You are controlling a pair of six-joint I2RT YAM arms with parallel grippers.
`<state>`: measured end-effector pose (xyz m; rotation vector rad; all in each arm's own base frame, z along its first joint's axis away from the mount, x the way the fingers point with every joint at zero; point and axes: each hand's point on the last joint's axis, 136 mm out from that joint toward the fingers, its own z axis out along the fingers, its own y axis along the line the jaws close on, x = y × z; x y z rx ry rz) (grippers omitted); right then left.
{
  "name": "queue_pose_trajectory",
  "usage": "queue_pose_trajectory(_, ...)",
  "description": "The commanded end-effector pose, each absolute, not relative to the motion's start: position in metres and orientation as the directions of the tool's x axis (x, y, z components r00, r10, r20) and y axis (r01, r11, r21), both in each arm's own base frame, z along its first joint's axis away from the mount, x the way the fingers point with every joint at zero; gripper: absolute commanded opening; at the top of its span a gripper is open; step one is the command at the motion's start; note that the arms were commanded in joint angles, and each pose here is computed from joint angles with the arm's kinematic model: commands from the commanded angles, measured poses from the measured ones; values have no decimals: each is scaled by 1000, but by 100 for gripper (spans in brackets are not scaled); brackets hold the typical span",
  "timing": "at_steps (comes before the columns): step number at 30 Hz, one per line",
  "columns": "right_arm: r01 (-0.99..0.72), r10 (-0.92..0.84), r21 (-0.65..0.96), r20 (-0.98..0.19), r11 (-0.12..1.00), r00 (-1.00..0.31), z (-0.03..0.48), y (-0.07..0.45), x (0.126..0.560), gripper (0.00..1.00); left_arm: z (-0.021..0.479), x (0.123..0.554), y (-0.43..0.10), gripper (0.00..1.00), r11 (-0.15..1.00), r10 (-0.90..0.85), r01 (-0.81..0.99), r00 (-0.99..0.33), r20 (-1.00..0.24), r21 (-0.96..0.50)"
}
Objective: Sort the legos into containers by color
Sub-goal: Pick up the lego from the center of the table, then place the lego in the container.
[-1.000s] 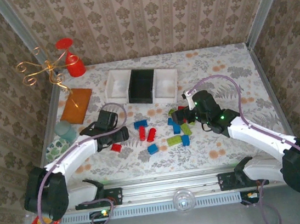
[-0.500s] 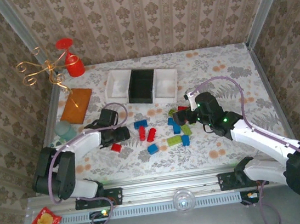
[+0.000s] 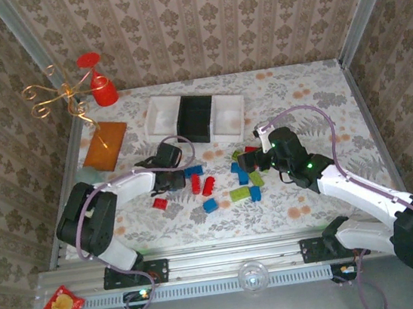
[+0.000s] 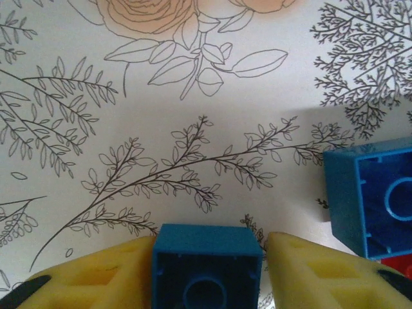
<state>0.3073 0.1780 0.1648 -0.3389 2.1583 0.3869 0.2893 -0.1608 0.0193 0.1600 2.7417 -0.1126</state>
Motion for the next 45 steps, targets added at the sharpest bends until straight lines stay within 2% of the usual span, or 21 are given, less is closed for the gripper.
queue_pose_trajectory(1,-375,-110,133,-821,918,-561,161,176,308,100,18,289,-156,43,989,135,145,-914,-383,3)
queue_pose_trajectory(5,-374,-106,137,-820,917,-562,161,177,309,100,24,294,-150,36,991,126,130,-898,-421,18)
queue_pose_trajectory(10,-397,-103,155,-824,904,-557,165,183,307,100,61,319,-140,31,995,28,75,-835,-550,-64)
queue_pose_trajectory(15,-540,-130,179,-865,823,-484,186,220,291,100,121,366,-125,29,993,-42,46,-720,-693,-107)
queue_pose_trajectory(18,-625,-148,190,-882,757,-447,198,249,282,100,142,400,-128,30,987,-67,58,-690,-721,-147)
queue_pose_trajectory(21,-646,-170,199,-871,737,-461,200,265,281,100,150,430,-138,30,988,-38,87,-673,-739,-129)
queue_pose_trajectory(32,-551,-167,151,-859,821,-484,197,245,290,100,125,515,-159,30,989,41,130,-697,-716,-70)
queue_pose_trajectory(45,-477,-190,95,-837,874,-514,179,223,291,100,91,562,-169,32,984,43,152,-722,-690,-98)
